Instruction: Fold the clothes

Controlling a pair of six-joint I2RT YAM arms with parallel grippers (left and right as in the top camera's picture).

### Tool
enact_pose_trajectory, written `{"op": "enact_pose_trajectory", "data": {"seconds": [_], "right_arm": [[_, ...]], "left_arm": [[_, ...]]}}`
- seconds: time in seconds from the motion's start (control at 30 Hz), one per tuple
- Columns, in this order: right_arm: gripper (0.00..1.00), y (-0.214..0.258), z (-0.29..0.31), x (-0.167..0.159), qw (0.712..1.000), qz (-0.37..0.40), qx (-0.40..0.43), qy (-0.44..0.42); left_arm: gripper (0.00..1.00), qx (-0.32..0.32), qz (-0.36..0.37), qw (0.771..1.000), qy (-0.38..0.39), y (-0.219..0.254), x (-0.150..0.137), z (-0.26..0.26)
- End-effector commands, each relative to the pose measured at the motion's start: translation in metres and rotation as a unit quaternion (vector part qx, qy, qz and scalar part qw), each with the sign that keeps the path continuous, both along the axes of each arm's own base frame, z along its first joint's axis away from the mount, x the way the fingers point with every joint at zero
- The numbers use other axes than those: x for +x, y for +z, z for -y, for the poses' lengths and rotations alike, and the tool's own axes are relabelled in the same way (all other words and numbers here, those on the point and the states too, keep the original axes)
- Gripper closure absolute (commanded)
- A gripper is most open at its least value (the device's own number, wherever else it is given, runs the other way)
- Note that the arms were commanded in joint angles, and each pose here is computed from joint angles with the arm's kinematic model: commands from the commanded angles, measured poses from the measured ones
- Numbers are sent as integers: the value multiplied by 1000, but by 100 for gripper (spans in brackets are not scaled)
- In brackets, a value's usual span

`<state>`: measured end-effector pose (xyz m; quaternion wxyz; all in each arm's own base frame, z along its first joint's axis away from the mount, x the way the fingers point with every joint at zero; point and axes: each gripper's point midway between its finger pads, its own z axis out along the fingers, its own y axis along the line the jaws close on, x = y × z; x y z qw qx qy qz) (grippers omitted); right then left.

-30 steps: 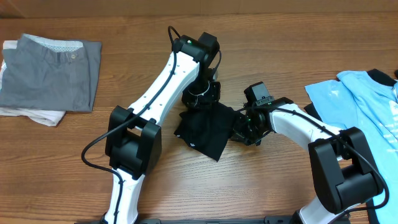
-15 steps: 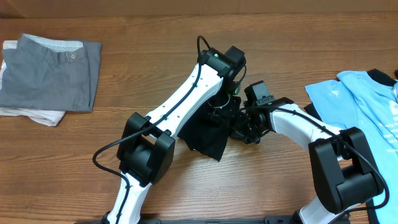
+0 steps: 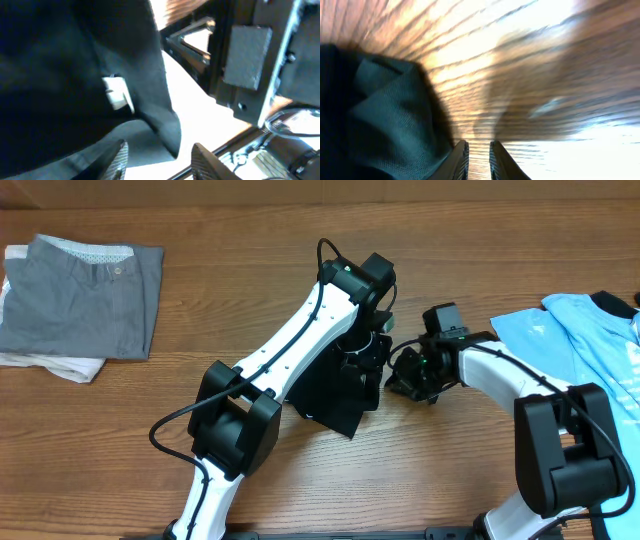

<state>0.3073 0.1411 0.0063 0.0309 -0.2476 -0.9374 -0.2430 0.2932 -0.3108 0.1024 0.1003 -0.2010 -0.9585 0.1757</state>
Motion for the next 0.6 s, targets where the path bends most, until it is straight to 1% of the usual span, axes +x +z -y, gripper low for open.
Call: {"op": "enact_pose_trajectory", "data": {"seconds": [0.0, 0.1, 0.2, 0.27, 0.33, 0.37, 0.4, 0.43, 0.47, 0.5, 0.57], "right_arm": [[82, 3, 5, 6, 1000, 11, 5, 4], [82, 4, 16, 11, 1000, 12, 5, -14], [83, 7, 34, 19, 999, 15, 4, -32], [87, 13, 52, 25, 999, 14, 1, -46], [87, 21, 66, 28, 999, 12, -1, -50], [87, 27, 72, 30, 999, 14, 0, -45], [85, 36, 76, 32, 999, 23, 9, -27], [82, 46, 76, 35, 999, 38, 23, -1], [79, 56, 73, 35, 998, 50, 37, 26], [76, 66, 72, 35, 996, 59, 46, 51], [74, 83, 72, 35, 995, 60, 44, 72]], "left_arm": [[51, -72, 2, 997, -36, 26, -7, 20], [51, -86, 8, 995, -42, 33, -6, 24], [52, -101, 32, 993, -53, 50, 0, 28], [52, -105, 65, 991, -52, 66, 11, 28], [51, -90, 102, 990, -37, 80, 25, 21], [48, -71, 120, 990, -17, 85, 35, 13], [35, -51, 136, 989, 5, 91, 45, 3], [14, -28, 151, 988, 30, 95, 54, -9], [8, -14, 158, 986, 45, 98, 60, -19], [6, 0, 164, 985, 58, 100, 67, -29], [0, 16, 165, 983, 80, 100, 77, -50]]}}
